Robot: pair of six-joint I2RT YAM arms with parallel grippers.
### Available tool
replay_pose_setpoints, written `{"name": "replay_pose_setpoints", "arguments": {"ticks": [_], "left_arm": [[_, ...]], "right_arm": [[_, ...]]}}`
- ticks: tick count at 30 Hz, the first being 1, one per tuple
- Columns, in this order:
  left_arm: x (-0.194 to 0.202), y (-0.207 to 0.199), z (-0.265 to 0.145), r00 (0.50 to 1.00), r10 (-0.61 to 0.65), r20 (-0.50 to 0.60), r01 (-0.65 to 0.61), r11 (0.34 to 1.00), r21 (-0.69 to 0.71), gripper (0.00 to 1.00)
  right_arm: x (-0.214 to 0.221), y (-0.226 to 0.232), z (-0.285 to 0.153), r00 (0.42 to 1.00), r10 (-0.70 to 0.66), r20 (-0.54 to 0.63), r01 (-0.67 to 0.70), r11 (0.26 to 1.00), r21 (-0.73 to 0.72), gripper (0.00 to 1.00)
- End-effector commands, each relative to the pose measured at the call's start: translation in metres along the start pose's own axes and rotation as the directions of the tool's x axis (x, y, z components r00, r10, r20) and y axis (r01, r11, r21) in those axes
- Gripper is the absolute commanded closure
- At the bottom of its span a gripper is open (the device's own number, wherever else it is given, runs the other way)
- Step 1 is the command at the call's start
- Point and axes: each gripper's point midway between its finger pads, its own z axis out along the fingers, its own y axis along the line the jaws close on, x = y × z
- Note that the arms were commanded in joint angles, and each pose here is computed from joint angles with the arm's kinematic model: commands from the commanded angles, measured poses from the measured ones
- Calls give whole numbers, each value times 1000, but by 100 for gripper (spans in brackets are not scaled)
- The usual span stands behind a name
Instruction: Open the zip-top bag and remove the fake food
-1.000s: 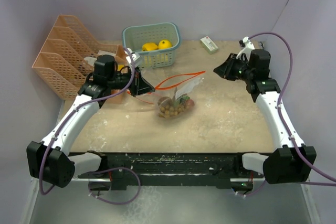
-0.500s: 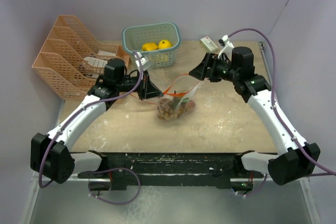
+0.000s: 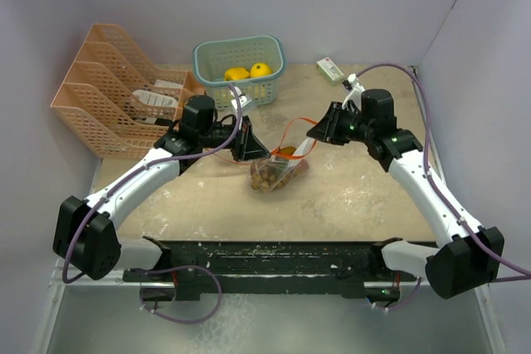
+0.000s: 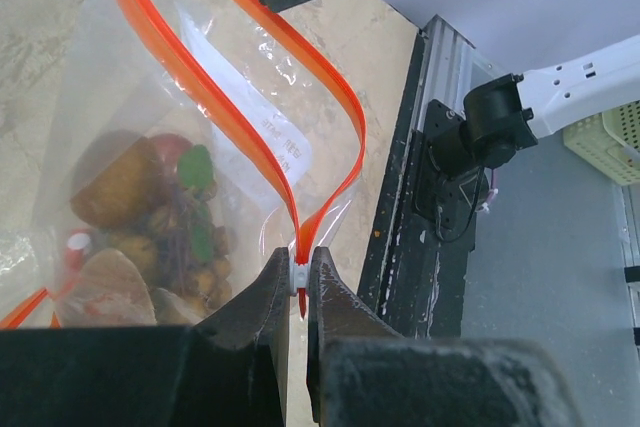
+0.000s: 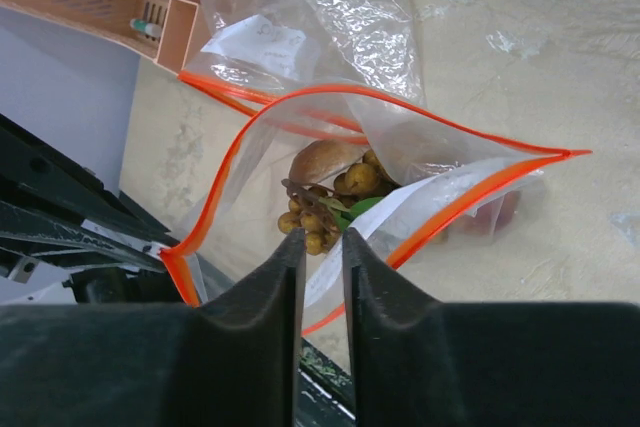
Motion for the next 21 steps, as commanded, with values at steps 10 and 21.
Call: {"name": "replay_pose_setpoints", "arguments": {"ticks": [10,21], "left_arm": [[-26,-9,-1,997,60,54,-60,998,-9,92],[-22,-3,-1,998,39,48,-37,999,-34,92]], "right_arm": [[11,29,38,977,-197,-78,192,979,-70,80],[32,38,70,949,-288,-132,279,957,-82,52]]}}
